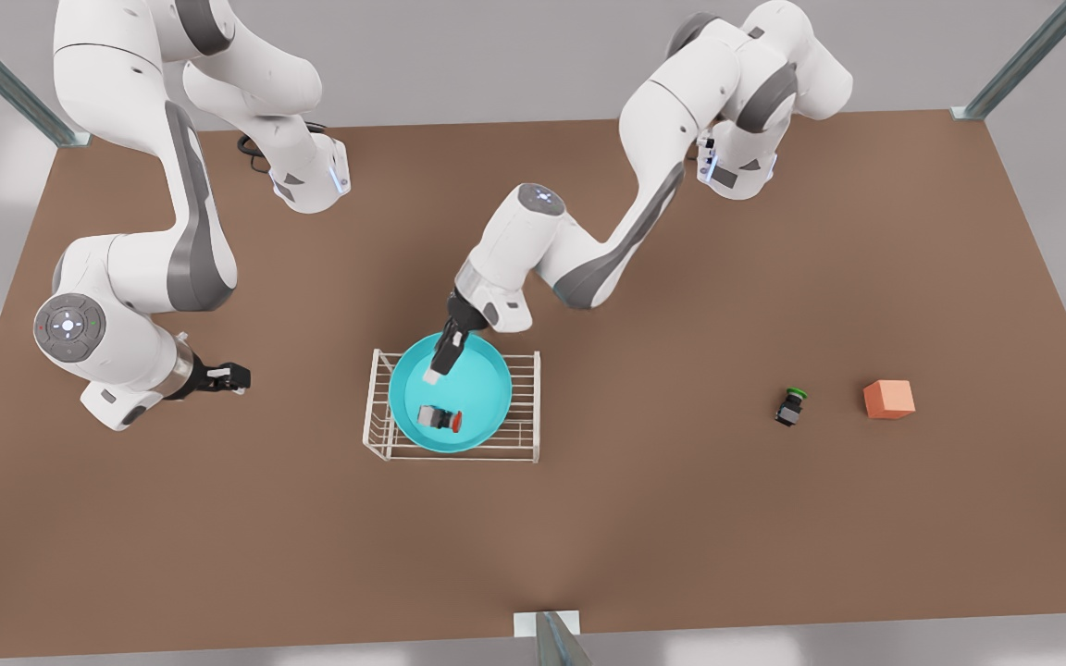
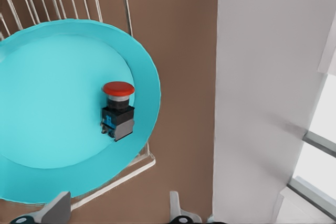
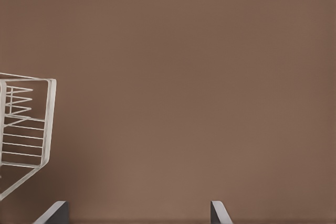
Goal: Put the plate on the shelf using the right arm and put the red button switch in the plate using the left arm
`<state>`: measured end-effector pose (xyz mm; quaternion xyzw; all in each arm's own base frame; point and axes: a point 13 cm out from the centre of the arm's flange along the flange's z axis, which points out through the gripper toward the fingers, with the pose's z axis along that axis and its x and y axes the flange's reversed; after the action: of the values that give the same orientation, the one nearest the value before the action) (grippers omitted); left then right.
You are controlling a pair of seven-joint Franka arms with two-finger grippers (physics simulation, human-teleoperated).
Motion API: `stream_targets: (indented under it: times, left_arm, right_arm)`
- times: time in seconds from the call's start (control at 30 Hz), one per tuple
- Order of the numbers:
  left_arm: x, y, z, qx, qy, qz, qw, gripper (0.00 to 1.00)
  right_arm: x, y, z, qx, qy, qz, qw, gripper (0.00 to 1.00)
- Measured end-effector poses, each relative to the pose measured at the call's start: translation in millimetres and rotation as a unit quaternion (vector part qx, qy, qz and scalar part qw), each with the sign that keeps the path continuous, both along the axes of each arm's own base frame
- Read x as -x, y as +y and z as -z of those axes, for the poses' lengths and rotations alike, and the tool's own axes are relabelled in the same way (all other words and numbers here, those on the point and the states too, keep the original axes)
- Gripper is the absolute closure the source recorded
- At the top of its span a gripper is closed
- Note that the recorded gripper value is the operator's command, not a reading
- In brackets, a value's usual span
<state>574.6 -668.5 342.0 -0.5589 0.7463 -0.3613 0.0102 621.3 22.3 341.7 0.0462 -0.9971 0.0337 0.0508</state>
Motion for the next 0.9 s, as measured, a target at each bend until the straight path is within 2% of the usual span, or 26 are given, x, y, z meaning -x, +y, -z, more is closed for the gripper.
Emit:
stream_targets:
  times: [0.03, 0.1, 0.17, 0.23, 0.27, 0.3, 0.33, 0.43, 0.57, 0.9]
  left_arm:
    - [-10, 27, -32, -0.014, 0.014, -0.003, 1.0, 0.0]
    - [-53, 131, -75, -0.075, 0.049, -0.018, 0.996, 0.0]
    - [-102, 275, -90, -0.148, 0.081, -0.038, 0.985, 0.0]
    - [-127, 434, -89, -0.212, 0.127, -0.046, 0.968, 0.0]
    - [-103, 510, -84, -0.237, 0.162, -0.043, 0.957, 0.0]
    - [-52, 564, -66, -0.253, 0.197, -0.026, 0.947, 0.0]
    - [-28, 593, -57, -0.26, 0.209, -0.002, 0.943, 0.0]
    - [-18, 604, -41, -0.276, 0.21, 0.102, 0.932, 0.0]
    - [-11, 560, -42, -0.295, 0.17, 0.254, 0.905, 0.0]
    - [8, 565, -30, -0.301, 0.124, 0.449, 0.832, 0.0]
  right_arm:
    - [0, 0, 0, 0.0, 0.0, 0.0, 1.0, 0.0]
    - [0, -1, 0, 0.0, 0.0, 0.001, 1.0, 0.0]
    - [0, -1, -1, 0.0, -0.001, 0.001, 1.0, 0.0]
    - [-1, -1, -1, 0.0, -0.001, 0.001, 1.0, 0.0]
    - [-1, -1, -1, 0.0, -0.002, 0.001, 1.0, 0.0]
    - [-1, -1, -2, 0.0, -0.002, 0.001, 1.0, 0.0]
    - [-1, -1, -2, 0.0, -0.002, 0.001, 1.0, 0.0]
    - [-1, -2, -2, 0.0, -0.002, 0.001, 1.0, 0.0]
    - [-1, -2, -2, 0.001, -0.002, 0.001, 1.0, 0.0]
    - [-1, -2, -2, 0.001, -0.002, 0.001, 1.0, 0.0]
